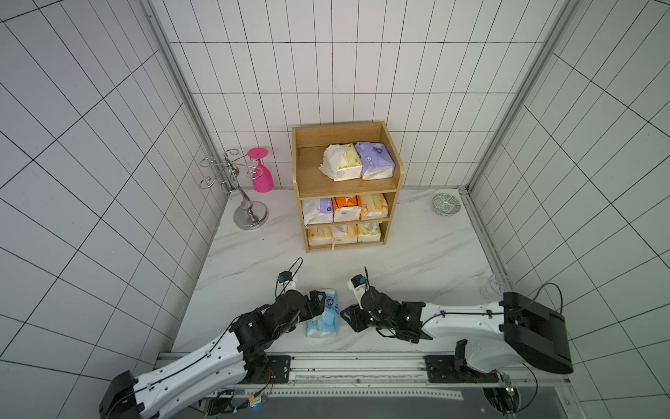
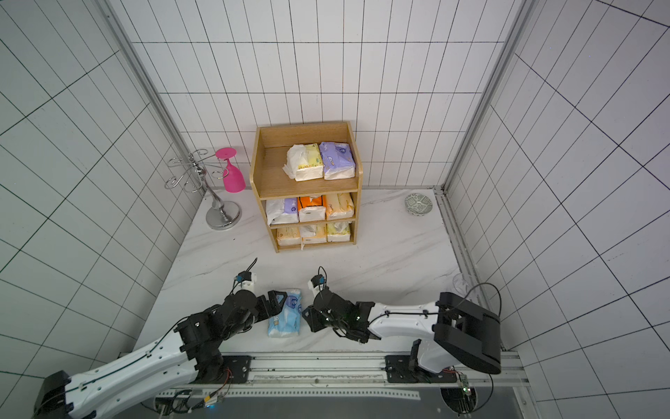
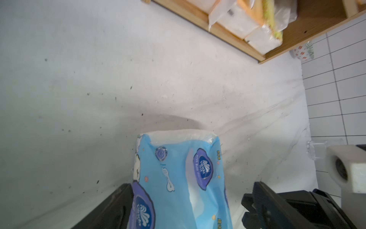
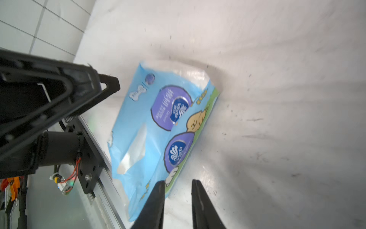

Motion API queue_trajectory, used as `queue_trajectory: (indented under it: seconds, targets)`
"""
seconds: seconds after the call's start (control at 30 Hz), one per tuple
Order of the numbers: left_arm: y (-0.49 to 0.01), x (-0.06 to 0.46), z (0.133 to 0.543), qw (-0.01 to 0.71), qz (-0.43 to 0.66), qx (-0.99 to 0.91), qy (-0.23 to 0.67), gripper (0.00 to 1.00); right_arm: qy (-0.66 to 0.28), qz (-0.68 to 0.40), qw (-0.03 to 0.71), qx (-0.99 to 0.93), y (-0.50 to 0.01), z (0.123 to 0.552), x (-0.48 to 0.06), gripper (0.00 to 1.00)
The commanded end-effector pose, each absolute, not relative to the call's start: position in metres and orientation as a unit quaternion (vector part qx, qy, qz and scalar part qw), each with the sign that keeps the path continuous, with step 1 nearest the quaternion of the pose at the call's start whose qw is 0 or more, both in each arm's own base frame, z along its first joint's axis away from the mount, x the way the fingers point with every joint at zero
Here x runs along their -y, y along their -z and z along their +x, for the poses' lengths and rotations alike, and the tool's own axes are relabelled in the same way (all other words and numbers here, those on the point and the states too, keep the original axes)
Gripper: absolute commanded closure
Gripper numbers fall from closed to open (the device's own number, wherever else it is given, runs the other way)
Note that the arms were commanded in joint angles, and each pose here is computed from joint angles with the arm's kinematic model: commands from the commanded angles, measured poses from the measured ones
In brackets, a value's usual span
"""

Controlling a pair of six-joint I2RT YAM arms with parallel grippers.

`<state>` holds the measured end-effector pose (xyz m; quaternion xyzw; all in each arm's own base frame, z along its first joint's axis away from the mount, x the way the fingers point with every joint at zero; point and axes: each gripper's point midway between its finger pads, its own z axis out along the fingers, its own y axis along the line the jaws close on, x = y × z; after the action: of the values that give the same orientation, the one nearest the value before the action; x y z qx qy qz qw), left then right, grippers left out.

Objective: Remove the tissue boxes from the shelf
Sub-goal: Place the box of tissues at the center of the board, then pick up a box of tissues from the shelf.

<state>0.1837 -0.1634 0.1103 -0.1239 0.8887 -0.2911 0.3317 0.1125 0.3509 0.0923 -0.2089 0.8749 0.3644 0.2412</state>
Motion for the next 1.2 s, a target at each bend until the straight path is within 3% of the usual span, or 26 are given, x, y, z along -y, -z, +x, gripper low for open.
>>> queue_trajectory:
  seconds: [0.0, 0.23, 0.57, 0.77, 1.17]
  targets:
    - [-0.173, 0.153, 0.204, 0.430, -0.106, -0.852, 0.281, 0.02, -0.314, -0.186, 0.291, -0.884, -0.116, 0.140, -0.310, 0.64]
    - [-0.299, 0.147, 0.237, 0.561, -0.065, -0.786, 0.252, 0.02, -0.331, -0.123, 0.400, -0.846, -0.247, 0.207, -0.274, 0.57]
    - [-0.369, 0.127, 0.317, 0.540, -0.094, -0.765, 0.340, 0.02, -0.341, -0.094, 0.501, -0.790, -0.401, 0.283, -0.287, 0.42]
    - [-0.363, 0.132, 0.328, 0.528, -0.085, -0.773, 0.340, 0.02, -0.342, -0.057, 0.517, -0.783, -0.426, 0.332, -0.300, 0.40]
    - [-0.330, 0.135, 0.321, 0.502, -0.078, -0.787, 0.350, 0.02, -0.374, -0.023, 0.512, -0.773, -0.422, 0.402, -0.331, 0.39]
